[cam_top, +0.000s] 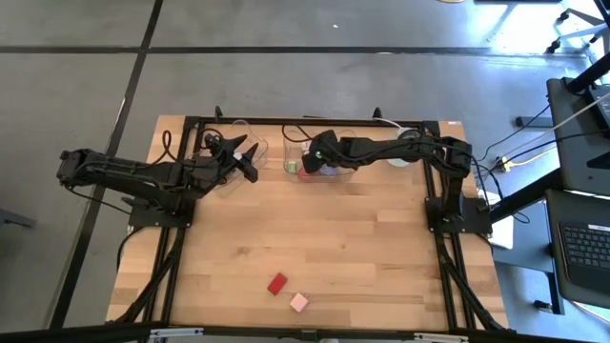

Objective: Pick & Place Office items
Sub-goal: Put the red digital timer into the left transparent bin

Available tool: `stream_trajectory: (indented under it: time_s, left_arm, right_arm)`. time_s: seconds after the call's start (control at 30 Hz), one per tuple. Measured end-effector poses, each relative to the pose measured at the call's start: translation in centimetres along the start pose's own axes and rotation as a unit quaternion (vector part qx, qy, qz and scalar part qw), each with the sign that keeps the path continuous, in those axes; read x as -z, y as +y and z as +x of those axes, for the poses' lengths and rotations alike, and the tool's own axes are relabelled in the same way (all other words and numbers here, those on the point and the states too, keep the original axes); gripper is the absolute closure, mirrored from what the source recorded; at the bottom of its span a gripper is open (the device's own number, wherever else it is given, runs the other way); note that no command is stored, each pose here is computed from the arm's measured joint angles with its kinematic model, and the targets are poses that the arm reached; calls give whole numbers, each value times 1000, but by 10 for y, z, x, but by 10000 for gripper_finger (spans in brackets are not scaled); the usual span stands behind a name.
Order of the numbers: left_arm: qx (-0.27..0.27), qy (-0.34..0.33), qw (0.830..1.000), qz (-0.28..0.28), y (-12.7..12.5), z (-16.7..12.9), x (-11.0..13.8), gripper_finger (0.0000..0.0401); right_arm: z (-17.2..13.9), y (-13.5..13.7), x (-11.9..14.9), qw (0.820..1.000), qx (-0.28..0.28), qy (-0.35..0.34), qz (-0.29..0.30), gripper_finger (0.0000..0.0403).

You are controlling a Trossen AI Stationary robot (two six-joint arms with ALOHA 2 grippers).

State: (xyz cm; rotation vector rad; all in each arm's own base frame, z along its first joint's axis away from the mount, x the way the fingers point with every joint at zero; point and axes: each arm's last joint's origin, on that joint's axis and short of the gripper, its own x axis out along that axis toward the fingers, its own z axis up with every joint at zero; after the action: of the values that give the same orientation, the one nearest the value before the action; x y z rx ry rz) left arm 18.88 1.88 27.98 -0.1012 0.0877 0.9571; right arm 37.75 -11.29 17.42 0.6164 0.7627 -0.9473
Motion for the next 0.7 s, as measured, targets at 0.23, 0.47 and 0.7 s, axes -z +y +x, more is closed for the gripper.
stream_trajectory:
  time_s: [0.23, 0.47, 0.7]
  left_arm:
    - [0, 0, 1000, 0, 0, 0, 0, 205]
    - [11, 3, 1000, 0, -1, 0, 0, 205]
    - [91, 25, 995, -44, -5, -1, 1, 205]
  right_arm:
    - [-15, 1, -5, 998, -43, 26, 31, 46]
    - [-58, 7, -12, 994, -103, 11, 21, 68]
    - [-93, 31, 9, 978, -198, 48, -42, 84]
